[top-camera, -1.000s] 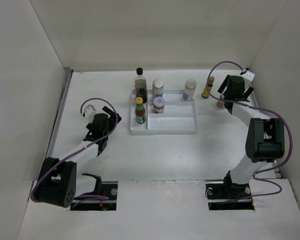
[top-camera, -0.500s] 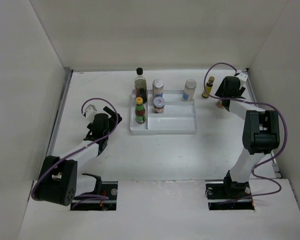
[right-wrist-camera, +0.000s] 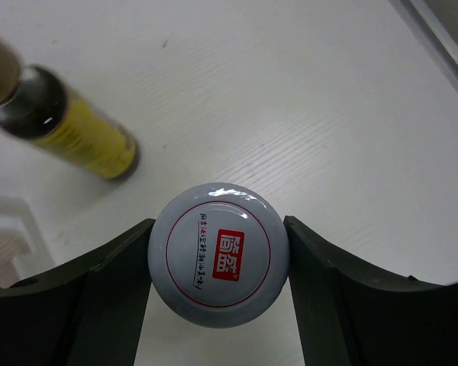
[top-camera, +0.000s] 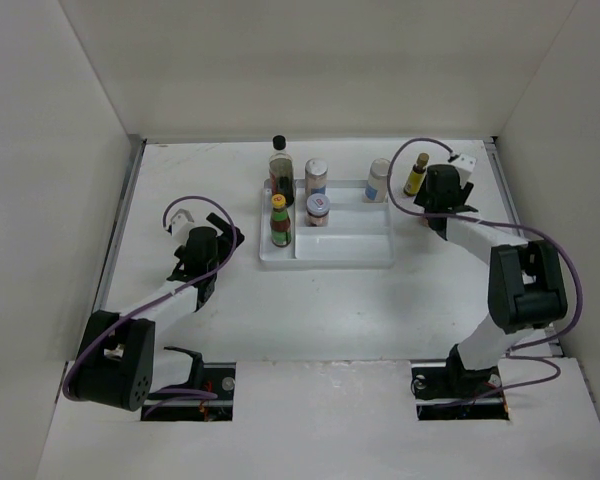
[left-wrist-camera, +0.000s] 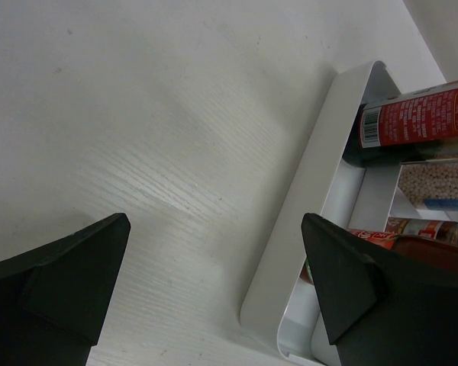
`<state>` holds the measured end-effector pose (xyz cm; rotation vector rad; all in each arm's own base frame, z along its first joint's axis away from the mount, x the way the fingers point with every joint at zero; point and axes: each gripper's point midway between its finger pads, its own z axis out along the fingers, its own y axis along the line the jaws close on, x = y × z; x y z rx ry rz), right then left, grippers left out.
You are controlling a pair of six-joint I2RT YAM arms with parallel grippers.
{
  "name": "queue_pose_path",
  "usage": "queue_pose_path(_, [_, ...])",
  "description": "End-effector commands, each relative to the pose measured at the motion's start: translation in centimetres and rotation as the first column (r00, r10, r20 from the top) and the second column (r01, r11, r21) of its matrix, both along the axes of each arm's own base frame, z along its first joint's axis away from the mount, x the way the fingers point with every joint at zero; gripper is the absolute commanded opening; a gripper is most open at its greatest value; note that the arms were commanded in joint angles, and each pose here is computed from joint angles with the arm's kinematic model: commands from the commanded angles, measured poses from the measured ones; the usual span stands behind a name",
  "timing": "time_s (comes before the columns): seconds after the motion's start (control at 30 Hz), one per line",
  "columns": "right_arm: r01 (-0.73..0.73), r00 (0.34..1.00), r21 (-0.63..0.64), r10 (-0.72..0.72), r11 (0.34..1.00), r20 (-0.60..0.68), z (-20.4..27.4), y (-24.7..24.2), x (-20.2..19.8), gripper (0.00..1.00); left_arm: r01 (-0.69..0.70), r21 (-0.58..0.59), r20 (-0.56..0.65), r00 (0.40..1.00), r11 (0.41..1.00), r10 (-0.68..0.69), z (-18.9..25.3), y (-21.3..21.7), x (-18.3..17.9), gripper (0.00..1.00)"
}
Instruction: Organize the condiment bottles
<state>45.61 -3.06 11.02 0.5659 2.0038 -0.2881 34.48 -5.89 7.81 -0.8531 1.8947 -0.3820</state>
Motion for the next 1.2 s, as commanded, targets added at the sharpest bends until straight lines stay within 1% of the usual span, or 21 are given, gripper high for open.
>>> queue_pose_path(0.0, [-0.034,0.971,0.019,0.028,0.999,0.236,8.1,3.1,0.5,0.52,0.014,-0.017,0.051,0.999,1.0,-0.013,1.1,-0.6,0.8,1.0])
queue_pose_path(0.17, [-0.147,0.95,0.034,0.132,0.988,0.281,10.1,7.7,-0.3,0.52,0.009,-0.021,0.061,0.998,1.0,-0.008,1.5,-0.3,0.7,1.0])
queue_pose_path(0.27, [-0.241,0.928,0.041,0.218,0.97,0.303,11.2,11.4,-0.4,0.52,0.006,-0.018,0.051,0.999,1.0,-0.005,1.1,-0.2,0.7,1.0])
queue_pose_path(0.43, [-0.351,0.895,0.058,0.317,0.934,0.314,10.2,16.1,0.8,0.52,0.011,-0.024,0.06,0.998,1.0,-0.01,1.4,-0.3,0.7,1.0])
queue_pose_path(0.5, [-0.373,0.885,0.062,0.335,0.926,0.323,10.0,17.4,1.0,0.52,0.011,-0.022,0.053,0.999,1.0,-0.01,1.1,-0.3,0.8,1.0])
queue_pose_path(0.63, [-0.389,0.88,0.067,0.349,0.919,0.322,9.4,18.5,1.7,0.53,0.013,-0.025,0.065,0.998,1.0,-0.011,1.5,-0.3,0.7,1.0])
queue_pose_path(0.87, [-0.376,0.902,0.066,0.349,0.924,0.254,5.9,18.2,1.2,0.54,0.022,-0.027,0.064,0.998,0.999,-0.02,1.4,-0.6,0.8,1.0])
queue_pose_path(0.93, [-0.374,0.906,0.065,0.349,0.925,0.242,5.0,18.1,1.0,0.58,0.021,-0.03,0.067,0.998,0.999,-0.019,1.4,-0.6,0.8,1.0])
queue_pose_path(1.03, [-0.375,0.907,0.059,0.353,0.925,0.23,4.6,18.1,1.0,0.71,0.021,-0.028,0.058,0.998,0.999,-0.019,1.1,-0.6,0.8,1.0])
queue_pose_path(1.1, [-0.38,0.904,0.062,0.357,0.923,0.236,4.8,18.2,1.1,0.77,0.021,-0.03,0.064,0.998,0.999,-0.019,1.4,-0.6,0.8,1.0])
queue_pose_path(1.17, [-0.385,0.901,0.058,0.362,0.921,0.24,5.2,18.3,1.2,0.81,0.018,-0.032,0.075,0.997,0.999,-0.016,1.6,-0.4,0.7,1.0])
